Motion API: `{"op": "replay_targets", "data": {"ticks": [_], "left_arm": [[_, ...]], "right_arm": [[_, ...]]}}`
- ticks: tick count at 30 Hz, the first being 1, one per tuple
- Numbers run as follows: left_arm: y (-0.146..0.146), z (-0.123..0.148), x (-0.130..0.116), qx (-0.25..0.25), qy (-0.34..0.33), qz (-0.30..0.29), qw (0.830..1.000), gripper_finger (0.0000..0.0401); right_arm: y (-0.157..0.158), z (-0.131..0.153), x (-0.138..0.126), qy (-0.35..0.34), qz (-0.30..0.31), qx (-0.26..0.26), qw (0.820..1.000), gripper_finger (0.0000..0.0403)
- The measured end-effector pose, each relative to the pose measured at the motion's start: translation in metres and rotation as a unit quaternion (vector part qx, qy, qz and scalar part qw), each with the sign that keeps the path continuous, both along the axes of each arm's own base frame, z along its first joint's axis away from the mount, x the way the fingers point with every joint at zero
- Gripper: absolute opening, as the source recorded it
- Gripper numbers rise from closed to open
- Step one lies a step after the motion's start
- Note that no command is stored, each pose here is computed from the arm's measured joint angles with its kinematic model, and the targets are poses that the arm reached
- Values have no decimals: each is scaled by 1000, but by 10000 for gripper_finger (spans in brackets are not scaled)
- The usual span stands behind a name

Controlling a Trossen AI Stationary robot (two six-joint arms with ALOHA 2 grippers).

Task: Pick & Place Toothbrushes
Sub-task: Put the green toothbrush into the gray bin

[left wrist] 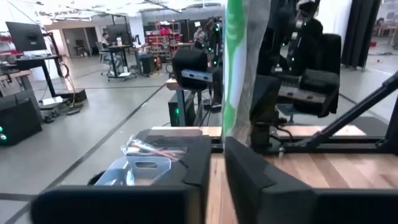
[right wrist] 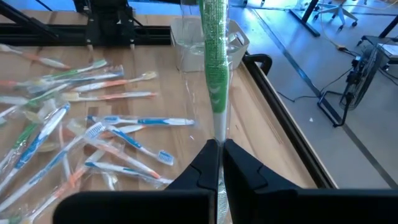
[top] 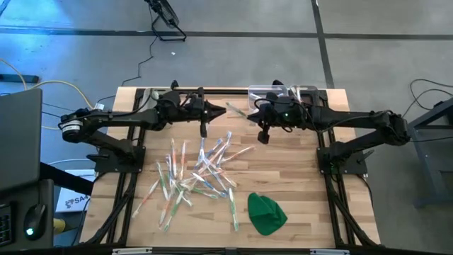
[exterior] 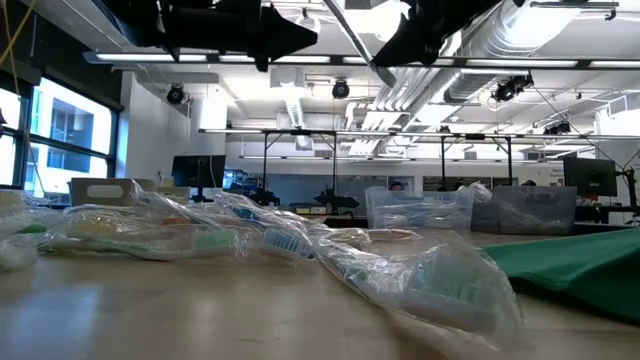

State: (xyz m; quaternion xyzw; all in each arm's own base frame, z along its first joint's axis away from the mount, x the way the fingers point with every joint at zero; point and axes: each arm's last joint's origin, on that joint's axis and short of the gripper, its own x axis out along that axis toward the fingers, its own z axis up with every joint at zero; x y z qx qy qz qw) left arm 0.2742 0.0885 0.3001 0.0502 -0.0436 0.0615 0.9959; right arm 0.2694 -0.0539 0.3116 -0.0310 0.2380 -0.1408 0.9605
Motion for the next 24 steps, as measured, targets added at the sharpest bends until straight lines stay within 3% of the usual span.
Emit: {"op": "replay_targets", "data": {"ticks": [5, 9, 16, 20, 24], "left_arm": [[-1, 2, 0, -5, -12, -5, 1000, 128], [-3, 10, -1, -7, -53, -13, 998, 162], [-4, 10, 4, -17, -66, -15, 998, 166], [2, 4, 17, -45, -57, -7, 997, 166], [6, 10, 31, -43, -63, -24, 997, 165]], "right_arm": [[0, 0, 0, 0, -2, -1, 1000, 3], [0, 0, 0, 1, -1, -2, 1000, 3], [0, 0, 0, 1, -1, -4, 1000, 3], [0, 1, 1, -2, 4, -15, 1000, 3], [0, 1, 0, -1, 2, -17, 1000, 3]]}}
